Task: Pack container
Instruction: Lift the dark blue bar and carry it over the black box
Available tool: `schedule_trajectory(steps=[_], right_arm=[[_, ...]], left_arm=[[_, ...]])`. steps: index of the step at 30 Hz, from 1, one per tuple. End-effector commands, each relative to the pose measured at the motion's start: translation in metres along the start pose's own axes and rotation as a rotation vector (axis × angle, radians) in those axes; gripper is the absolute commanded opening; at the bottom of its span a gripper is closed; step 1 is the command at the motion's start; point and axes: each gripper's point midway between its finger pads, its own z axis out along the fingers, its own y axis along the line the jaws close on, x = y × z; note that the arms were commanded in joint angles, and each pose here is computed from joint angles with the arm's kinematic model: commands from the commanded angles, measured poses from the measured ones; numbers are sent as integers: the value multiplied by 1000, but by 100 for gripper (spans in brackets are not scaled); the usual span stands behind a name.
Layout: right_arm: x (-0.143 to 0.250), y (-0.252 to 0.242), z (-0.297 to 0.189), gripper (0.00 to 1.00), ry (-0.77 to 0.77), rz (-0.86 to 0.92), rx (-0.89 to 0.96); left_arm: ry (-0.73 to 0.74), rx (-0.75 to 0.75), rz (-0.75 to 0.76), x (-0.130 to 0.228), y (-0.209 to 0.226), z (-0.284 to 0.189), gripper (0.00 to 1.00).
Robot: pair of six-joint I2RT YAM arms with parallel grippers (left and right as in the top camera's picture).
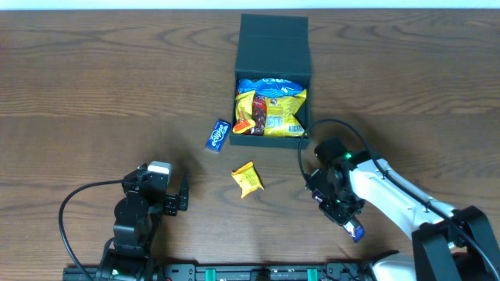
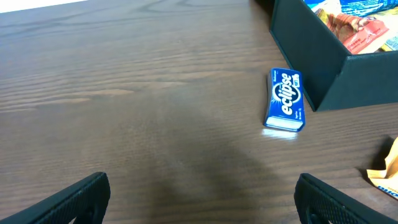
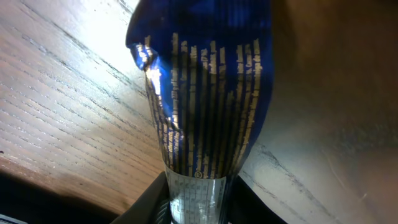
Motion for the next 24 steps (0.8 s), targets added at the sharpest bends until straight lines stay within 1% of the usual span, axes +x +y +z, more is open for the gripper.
schedule_trajectory(steps=[1, 5, 9, 18, 20, 24], right_arm=[[0, 0, 2, 23, 2, -7, 4], [-3, 1, 1, 20, -6, -17, 9], [-8, 2, 1, 14, -22, -24, 15], [-12, 2, 0, 14, -39, -30, 20], [-15, 3, -2, 15, -48, -40, 25], [-23, 4, -8, 15, -85, -64, 43]], left_arm=[[30, -12, 9, 14, 2, 3, 95], [30, -12, 9, 14, 2, 3, 95], [30, -12, 9, 14, 2, 3, 95], [30, -12, 9, 14, 2, 3, 96], [30, -12, 9, 14, 2, 3, 96], [30, -12, 9, 14, 2, 3, 95]])
